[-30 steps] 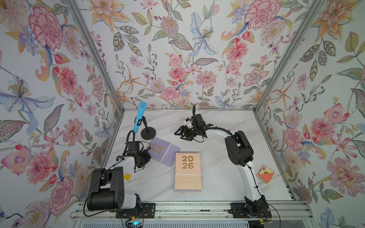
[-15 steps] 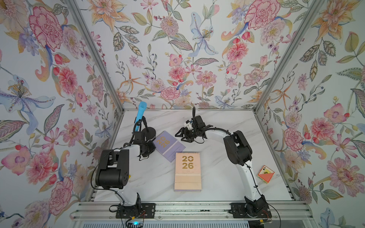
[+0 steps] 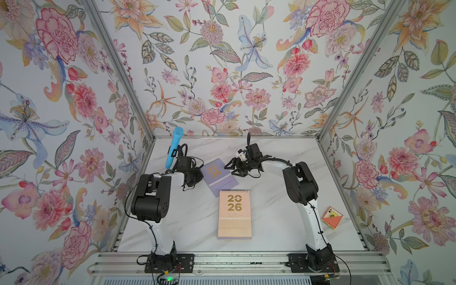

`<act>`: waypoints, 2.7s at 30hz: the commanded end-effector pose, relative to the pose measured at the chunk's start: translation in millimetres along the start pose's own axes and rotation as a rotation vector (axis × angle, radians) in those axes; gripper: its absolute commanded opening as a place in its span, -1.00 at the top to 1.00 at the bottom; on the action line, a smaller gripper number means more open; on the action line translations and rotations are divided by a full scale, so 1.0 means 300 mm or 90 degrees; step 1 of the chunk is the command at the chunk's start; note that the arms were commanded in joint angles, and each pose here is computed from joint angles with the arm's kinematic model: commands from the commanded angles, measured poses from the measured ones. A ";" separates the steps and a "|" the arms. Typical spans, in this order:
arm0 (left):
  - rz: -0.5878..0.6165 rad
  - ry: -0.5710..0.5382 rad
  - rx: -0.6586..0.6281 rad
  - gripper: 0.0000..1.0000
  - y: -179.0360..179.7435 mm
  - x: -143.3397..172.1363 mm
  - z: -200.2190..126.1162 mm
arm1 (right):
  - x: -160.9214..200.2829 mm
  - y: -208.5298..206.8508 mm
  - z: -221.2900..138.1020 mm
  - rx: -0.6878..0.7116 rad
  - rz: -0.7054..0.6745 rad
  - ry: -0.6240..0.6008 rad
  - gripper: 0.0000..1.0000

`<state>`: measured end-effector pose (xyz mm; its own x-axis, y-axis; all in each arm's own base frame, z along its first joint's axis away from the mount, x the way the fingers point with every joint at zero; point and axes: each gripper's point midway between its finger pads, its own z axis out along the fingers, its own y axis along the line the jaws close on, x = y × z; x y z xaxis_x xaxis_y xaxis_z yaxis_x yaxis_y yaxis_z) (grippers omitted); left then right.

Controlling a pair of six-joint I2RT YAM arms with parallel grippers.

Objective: Stack the calendars
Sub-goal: Pick up the calendar at the center of the board, then place the calendar at the calendar.

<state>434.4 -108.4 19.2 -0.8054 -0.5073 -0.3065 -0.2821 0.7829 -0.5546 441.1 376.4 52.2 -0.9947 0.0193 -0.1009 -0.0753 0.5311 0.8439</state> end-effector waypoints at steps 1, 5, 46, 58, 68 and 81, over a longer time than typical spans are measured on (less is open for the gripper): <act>-0.003 0.031 0.012 1.00 -0.030 0.035 0.052 | 0.036 -0.031 0.039 -0.015 0.004 0.042 -0.50; -0.002 0.033 0.019 1.00 -0.049 0.024 0.071 | 0.016 0.016 0.032 -0.041 -0.019 0.043 -0.44; 0.074 -0.102 0.086 1.00 -0.299 -0.135 -0.291 | -0.067 0.372 -0.421 -0.101 -0.080 -0.231 0.93; 0.088 -0.122 0.145 1.00 -0.346 0.028 -0.419 | 0.240 0.385 -0.580 -0.069 -0.074 -0.273 0.95; 0.097 -0.081 0.157 1.00 -0.307 0.214 -0.400 | 0.514 0.304 -0.593 -0.047 -0.050 -0.280 0.96; 0.111 -0.035 0.150 1.00 -0.251 0.432 -0.366 | 0.757 0.253 -0.530 -0.095 -0.025 -0.244 0.97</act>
<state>294.1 -194.7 101.1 -0.8256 -0.3644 -0.4307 -0.0021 0.7653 -0.6436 194.3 278.8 152.5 -0.9192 0.2703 -0.2862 -0.1206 0.4987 0.8583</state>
